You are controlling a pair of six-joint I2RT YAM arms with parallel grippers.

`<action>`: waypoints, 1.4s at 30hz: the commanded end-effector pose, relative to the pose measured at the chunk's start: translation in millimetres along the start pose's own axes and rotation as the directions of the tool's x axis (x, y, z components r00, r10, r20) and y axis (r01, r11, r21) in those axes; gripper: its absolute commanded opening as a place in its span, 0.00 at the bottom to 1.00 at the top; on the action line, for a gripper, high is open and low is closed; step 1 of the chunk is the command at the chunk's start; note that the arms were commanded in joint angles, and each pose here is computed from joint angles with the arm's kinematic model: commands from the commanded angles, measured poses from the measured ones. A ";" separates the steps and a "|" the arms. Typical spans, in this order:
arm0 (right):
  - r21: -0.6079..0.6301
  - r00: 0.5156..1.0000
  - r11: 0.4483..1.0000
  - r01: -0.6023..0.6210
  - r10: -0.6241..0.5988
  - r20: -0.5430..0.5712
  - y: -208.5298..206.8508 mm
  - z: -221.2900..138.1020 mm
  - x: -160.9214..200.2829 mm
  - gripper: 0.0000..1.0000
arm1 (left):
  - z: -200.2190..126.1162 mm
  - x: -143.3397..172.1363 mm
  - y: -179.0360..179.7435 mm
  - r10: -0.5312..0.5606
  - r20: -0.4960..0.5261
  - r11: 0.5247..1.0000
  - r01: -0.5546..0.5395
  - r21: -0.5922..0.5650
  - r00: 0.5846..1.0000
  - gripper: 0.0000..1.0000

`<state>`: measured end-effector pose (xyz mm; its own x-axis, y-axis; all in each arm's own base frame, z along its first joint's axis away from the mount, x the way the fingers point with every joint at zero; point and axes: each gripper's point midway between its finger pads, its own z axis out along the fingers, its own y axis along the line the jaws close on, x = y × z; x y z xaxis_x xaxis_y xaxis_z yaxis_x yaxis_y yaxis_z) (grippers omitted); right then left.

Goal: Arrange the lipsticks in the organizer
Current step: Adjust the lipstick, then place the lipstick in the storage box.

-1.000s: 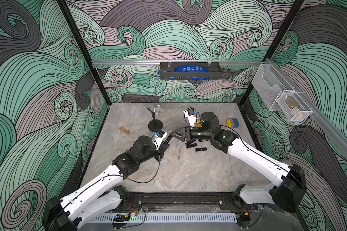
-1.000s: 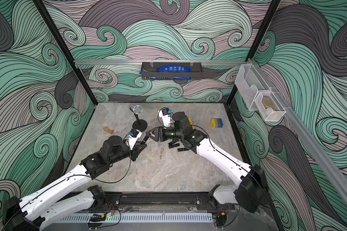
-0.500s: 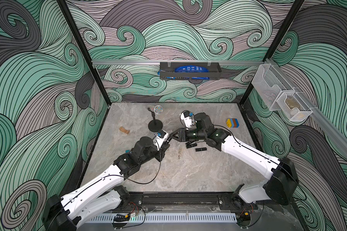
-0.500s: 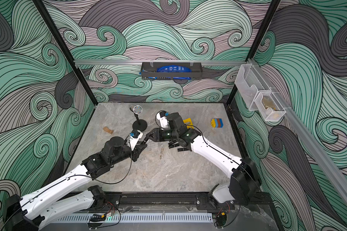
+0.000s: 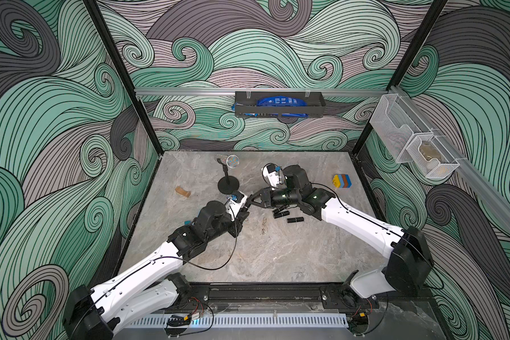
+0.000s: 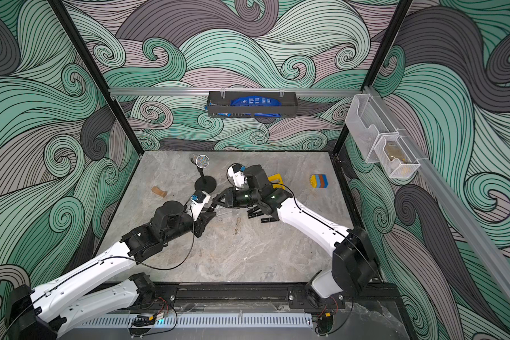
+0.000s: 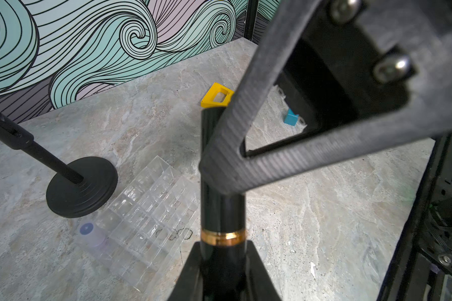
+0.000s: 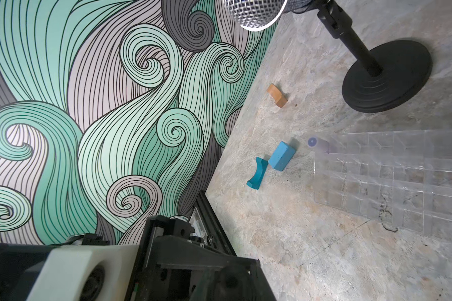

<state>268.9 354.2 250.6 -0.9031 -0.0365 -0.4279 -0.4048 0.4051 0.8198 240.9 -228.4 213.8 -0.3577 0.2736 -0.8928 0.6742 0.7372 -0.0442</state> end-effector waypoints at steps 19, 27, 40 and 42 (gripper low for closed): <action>-0.085 0.983 0.996 0.039 -0.023 0.183 -24.5 -27.5 -32.5 0.04 | -50.8 -7.5 55.9 -0.253 -0.044 0.942 0.236 -0.238 0.966 0.56; -0.157 0.974 0.987 0.035 0.002 0.229 -29.7 -13.2 -32.8 0.00 | -57.4 13.8 93.8 -0.449 -0.076 0.850 0.399 -0.344 0.891 0.54; 0.572 0.875 0.807 0.149 -0.377 0.304 -83.9 53.9 -65.5 0.00 | -51.5 51.7 125.6 -0.590 0.010 0.706 0.523 -0.477 0.807 0.53; 0.587 0.865 0.789 0.180 -0.411 0.287 -81.9 64.6 -63.9 0.00 | -55.4 57.2 131.2 -0.590 0.026 0.690 0.521 -0.503 0.807 0.53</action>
<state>353.4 396.2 202.2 -0.6386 0.1234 -0.7596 -0.4438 0.7473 0.4945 268.9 -95.7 177.0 -0.7087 -0.1781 -0.6826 0.0211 0.9619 -0.2728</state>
